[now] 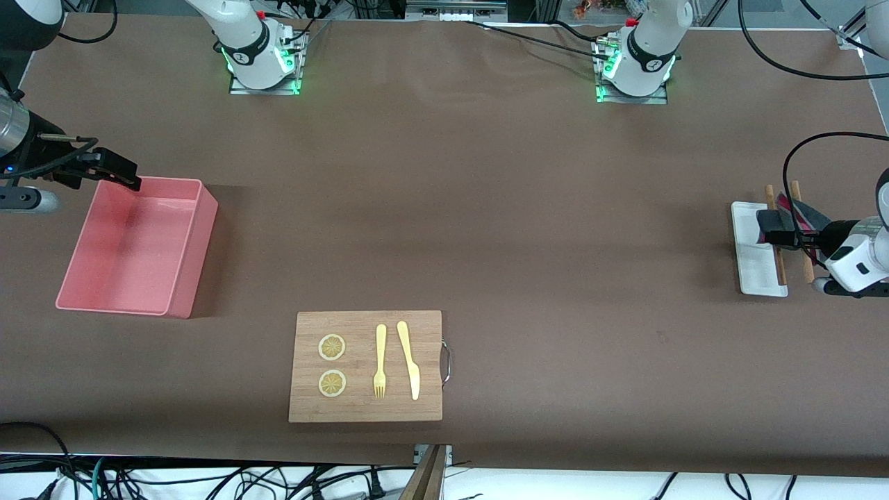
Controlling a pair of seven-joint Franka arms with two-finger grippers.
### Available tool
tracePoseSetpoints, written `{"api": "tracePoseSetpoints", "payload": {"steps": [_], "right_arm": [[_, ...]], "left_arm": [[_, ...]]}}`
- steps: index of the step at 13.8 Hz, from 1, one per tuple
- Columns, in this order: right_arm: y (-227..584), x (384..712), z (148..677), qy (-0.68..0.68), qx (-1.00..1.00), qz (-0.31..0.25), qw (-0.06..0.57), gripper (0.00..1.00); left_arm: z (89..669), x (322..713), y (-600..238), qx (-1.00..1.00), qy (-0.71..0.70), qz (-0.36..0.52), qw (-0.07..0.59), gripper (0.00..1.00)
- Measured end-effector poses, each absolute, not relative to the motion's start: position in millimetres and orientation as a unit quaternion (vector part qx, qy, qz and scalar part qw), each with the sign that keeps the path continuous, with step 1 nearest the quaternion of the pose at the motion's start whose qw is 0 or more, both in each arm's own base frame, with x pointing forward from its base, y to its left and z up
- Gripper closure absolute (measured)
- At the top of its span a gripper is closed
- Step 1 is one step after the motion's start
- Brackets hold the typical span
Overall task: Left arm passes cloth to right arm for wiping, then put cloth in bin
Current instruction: 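Grasp the grey cloth with the left gripper while the right gripper advances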
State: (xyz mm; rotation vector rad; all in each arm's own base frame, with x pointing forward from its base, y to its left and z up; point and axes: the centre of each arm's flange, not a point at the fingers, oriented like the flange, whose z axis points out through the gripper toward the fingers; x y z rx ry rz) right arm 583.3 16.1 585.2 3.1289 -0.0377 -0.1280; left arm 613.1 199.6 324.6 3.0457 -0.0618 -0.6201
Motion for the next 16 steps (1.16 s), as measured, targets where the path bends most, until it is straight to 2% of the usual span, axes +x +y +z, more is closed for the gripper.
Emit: {"api": "tracePoseSetpoints", "payload": {"steps": [5,7,8,13,14,15,16], "right_arm": [[16,589,571,-0.012,0.999,-0.053,0.005,0.00],[16,591,566,-0.012,0.998,-0.058,0.005,0.00],[16,592,565,-0.012,0.998,-0.058,0.005,0.00],[29,594,558,-0.024,0.998,-0.064,0.004,0.00],[38,595,555,-0.033,0.997,-0.065,0.004,0.00],[48,596,553,-0.042,0.997,-0.065,0.005,0.00],[60,597,551,-0.049,0.997,-0.062,0.003,0.00]], "left_arm": [[313,606,225,0.978,-0.049,-0.204,0.017,0.00],[303,603,235,0.976,-0.051,-0.208,0.023,0.04],[300,602,237,0.976,-0.052,-0.210,0.025,0.12],[298,603,236,0.975,-0.065,-0.210,0.028,0.69],[298,603,236,0.975,-0.064,-0.210,0.028,0.77],[298,602,238,0.975,-0.063,-0.210,0.028,0.77],[299,602,239,0.975,-0.061,-0.211,0.029,0.83]]}}
